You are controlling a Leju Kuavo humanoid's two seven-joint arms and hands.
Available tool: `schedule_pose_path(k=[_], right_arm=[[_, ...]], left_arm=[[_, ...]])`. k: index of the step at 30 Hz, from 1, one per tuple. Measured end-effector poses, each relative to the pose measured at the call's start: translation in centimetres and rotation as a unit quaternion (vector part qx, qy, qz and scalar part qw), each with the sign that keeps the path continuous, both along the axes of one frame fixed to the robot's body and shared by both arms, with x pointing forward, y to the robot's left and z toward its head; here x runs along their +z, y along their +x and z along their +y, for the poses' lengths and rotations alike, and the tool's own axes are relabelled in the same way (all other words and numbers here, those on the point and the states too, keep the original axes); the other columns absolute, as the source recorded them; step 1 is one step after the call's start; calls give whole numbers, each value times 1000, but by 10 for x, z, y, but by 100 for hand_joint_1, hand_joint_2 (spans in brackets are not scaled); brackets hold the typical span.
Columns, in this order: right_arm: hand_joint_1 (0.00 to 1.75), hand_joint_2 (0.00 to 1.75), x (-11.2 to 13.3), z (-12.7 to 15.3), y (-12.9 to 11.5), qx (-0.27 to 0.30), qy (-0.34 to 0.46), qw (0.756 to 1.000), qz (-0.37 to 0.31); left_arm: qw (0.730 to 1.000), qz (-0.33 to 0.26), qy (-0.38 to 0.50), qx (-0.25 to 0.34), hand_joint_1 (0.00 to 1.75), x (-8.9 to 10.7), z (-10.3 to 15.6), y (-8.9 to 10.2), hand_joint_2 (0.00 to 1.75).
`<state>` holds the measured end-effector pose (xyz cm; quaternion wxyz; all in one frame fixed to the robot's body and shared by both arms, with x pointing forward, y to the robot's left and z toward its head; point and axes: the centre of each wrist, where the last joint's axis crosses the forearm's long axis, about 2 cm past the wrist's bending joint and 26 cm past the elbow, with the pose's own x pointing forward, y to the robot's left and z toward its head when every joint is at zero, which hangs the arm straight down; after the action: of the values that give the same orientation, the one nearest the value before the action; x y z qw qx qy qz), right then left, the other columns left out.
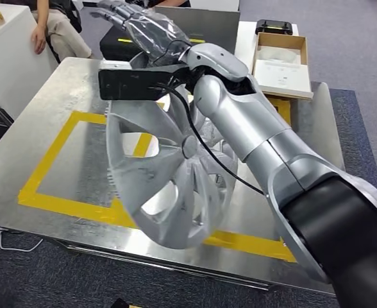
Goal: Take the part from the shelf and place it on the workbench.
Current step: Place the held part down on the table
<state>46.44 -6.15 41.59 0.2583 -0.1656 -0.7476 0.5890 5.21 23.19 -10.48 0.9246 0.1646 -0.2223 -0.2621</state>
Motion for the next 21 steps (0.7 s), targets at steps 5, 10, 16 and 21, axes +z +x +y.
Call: schedule_pose_path(k=[5, 10, 16, 21], right_arm=[[0, 0, 7, 5, -4, -20, 116, 990, -74], [0, 0, -38, -21, 0, -52, 481, 875, -20], [0, 0, -56, -43, 4, -51, 619, 778, 90], [0, 0, -62, -50, 3, -40, 635, 763, 113]], left_arm=[[1000, -1, 0, 1, 0, 0, -1, 0, 0], [1000, 4, 1, 15, 0, 1, -10, 0, 0], [1000, 6, -5, 16, 0, 1, -12, -2, 0], [1000, 1, -7, 13, 0, 1, -12, -2, 0]])
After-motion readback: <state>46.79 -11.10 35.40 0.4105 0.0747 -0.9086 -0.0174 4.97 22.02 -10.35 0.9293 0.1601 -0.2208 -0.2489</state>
